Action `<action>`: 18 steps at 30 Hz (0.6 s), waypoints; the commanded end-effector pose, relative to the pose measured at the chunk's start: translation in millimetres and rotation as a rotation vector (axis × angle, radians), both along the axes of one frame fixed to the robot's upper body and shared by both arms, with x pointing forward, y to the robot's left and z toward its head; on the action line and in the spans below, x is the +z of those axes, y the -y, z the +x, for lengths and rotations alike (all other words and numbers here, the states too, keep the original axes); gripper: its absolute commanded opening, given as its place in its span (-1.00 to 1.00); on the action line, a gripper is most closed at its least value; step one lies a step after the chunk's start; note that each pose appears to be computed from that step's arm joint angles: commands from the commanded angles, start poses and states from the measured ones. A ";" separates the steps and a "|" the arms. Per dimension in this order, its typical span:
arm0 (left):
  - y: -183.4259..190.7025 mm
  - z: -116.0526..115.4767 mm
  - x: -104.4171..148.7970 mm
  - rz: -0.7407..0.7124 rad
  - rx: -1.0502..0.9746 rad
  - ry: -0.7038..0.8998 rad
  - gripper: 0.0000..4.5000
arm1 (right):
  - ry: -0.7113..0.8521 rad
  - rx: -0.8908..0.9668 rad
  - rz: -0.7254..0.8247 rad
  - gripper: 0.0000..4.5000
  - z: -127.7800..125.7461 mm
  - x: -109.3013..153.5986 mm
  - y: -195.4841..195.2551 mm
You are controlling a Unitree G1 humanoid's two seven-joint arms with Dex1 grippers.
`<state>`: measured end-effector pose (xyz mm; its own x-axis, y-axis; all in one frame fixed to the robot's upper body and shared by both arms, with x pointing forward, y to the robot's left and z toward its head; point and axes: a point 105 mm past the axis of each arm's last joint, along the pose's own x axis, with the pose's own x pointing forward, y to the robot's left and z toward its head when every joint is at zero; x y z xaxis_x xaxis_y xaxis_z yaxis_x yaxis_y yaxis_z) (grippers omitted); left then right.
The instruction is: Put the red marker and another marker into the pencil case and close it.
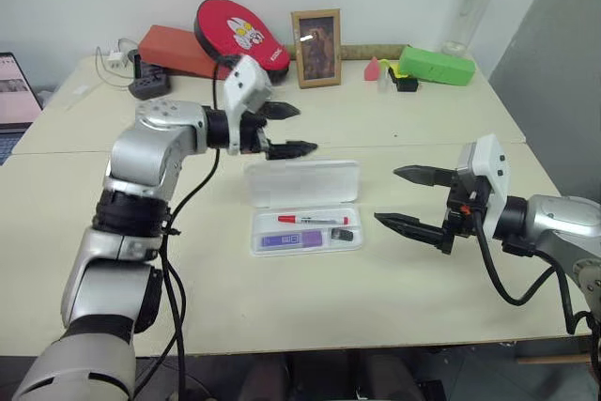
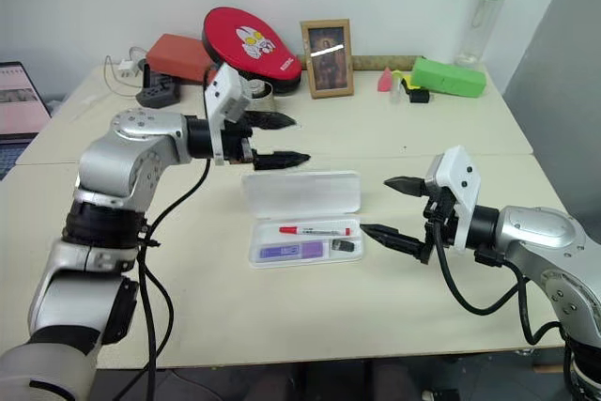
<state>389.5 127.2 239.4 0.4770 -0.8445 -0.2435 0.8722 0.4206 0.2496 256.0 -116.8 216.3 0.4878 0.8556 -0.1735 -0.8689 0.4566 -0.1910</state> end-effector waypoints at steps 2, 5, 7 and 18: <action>-17.9 24.1 -12.6 0.083 0.062 0.026 0.58 | 0.049 0.012 0.005 1.00 -2.3 9.4 -1.4; -15.3 26.3 -16.1 0.047 0.032 -0.014 0.28 | 0.050 0.009 0.004 1.00 -2.1 9.6 -0.7; -18.7 30.1 -27.3 0.079 0.045 -0.036 0.08 | 0.051 0.007 0.004 1.00 -2.3 9.9 -0.6; -14.8 23.0 -31.9 0.099 -0.049 -0.067 -0.92 | 0.053 -0.002 0.001 1.00 -1.2 9.7 -0.2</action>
<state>414.9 143.0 192.6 0.4279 -0.8221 -0.3756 0.9038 0.3873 0.1820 256.9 -117.2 216.6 0.4931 0.8529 -0.1715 -0.8658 0.4620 -0.1920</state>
